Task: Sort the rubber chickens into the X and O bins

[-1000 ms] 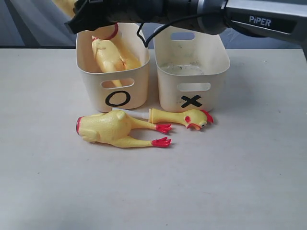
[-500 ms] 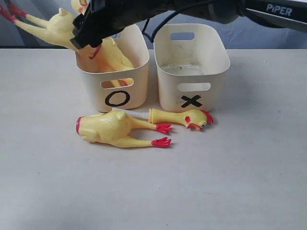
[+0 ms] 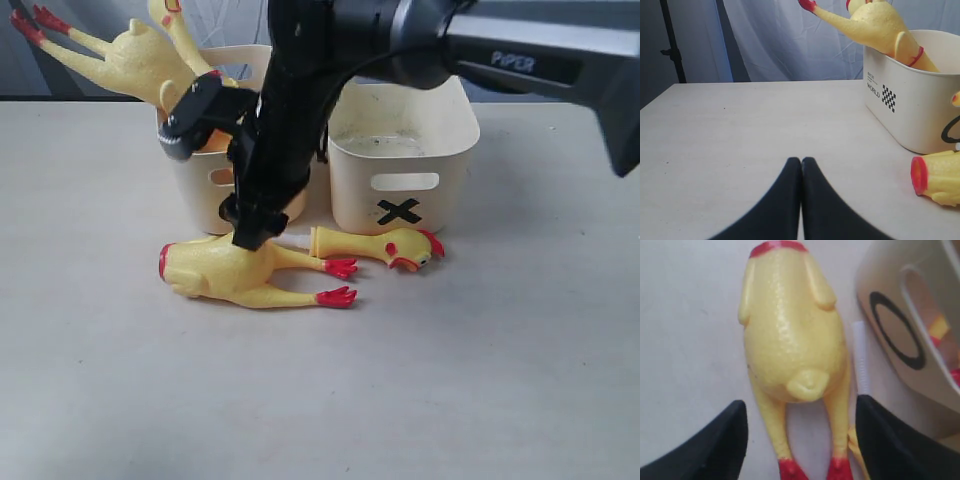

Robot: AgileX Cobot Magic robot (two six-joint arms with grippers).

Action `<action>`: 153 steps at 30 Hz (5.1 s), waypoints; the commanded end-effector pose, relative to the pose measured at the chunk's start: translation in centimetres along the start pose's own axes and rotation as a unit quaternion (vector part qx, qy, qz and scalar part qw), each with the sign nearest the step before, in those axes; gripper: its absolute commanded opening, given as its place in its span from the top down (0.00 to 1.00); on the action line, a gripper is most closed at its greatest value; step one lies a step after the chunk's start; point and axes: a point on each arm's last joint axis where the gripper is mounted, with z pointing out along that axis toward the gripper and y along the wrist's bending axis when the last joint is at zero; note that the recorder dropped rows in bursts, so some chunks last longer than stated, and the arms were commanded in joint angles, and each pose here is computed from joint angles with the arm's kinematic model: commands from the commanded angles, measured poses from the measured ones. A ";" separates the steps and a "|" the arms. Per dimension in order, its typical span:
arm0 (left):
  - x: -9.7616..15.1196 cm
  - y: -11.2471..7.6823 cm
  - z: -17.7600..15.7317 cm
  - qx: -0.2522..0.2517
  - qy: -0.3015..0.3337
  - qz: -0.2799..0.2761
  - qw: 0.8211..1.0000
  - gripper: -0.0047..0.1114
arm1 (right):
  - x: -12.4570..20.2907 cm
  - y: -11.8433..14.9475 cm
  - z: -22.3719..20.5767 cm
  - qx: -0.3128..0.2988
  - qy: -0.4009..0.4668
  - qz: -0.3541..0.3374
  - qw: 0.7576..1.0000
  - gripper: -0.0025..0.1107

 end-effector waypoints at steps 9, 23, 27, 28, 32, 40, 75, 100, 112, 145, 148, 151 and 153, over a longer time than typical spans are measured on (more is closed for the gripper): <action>-0.2 0.0 -0.1 0.002 -0.011 -0.002 1.000 0.96 | -0.4 0.6 7.6 -0.039 -0.024 0.015 0.999 0.36; -0.2 0.0 -0.1 0.002 -0.011 -0.002 1.000 0.96 | -2.4 5.5 0.0 -0.077 0.009 -0.067 0.995 0.99; -0.2 0.0 -0.1 0.002 -0.011 -0.002 1.000 0.96 | -3.0 4.4 -6.5 0.052 -0.039 -0.081 0.995 0.99; -0.2 0.0 -0.1 0.002 -0.011 -0.002 1.000 0.96 | -3.0 3.9 -7.4 0.087 -0.044 -0.077 0.992 0.99; -0.2 0.0 -0.1 0.002 -0.011 -0.002 1.000 0.96 | -2.7 1.6 -10.9 0.227 -0.061 -0.054 0.970 0.99; -0.2 0.0 -0.1 0.002 -0.011 -0.002 1.000 0.96 | -0.8 -3.3 -11.6 0.445 0.099 -0.143 0.878 0.99; -0.2 0.0 -0.1 0.002 -0.011 -0.002 1.000 0.96 | 3.8 -2.1 -9.6 0.190 0.104 0.206 0.954 0.51; -0.2 0.0 -0.1 0.002 -0.011 -0.002 1.000 0.96 | 4.4 -4.1 6.7 0.065 0.141 -0.106 0.982 0.41; -0.2 0.0 -0.1 0.002 -0.011 -0.002 1.000 0.96 | 5.1 -1.2 6.5 -0.038 0.218 -0.047 0.974 0.98; -0.2 0.0 -0.1 0.002 -0.011 -0.002 1.000 0.96 | 7.0 -10.9 -14.0 0.371 -0.159 0.386 0.830 0.32; -0.2 0.0 -0.1 0.002 -0.011 -0.002 1.000 0.96 | 8.3 -9.1 -15.0 0.365 -0.056 0.298 0.880 0.60; -0.2 0.0 -0.1 0.002 -0.011 -0.002 1.000 0.96 | 10.7 -6.4 -17.7 0.366 -0.029 0.296 0.882 0.94; -0.2 0.0 -0.1 0.002 -0.011 -0.002 1.000 0.96 | 12.2 -3.6 -19.2 0.358 -0.034 0.300 0.883 0.97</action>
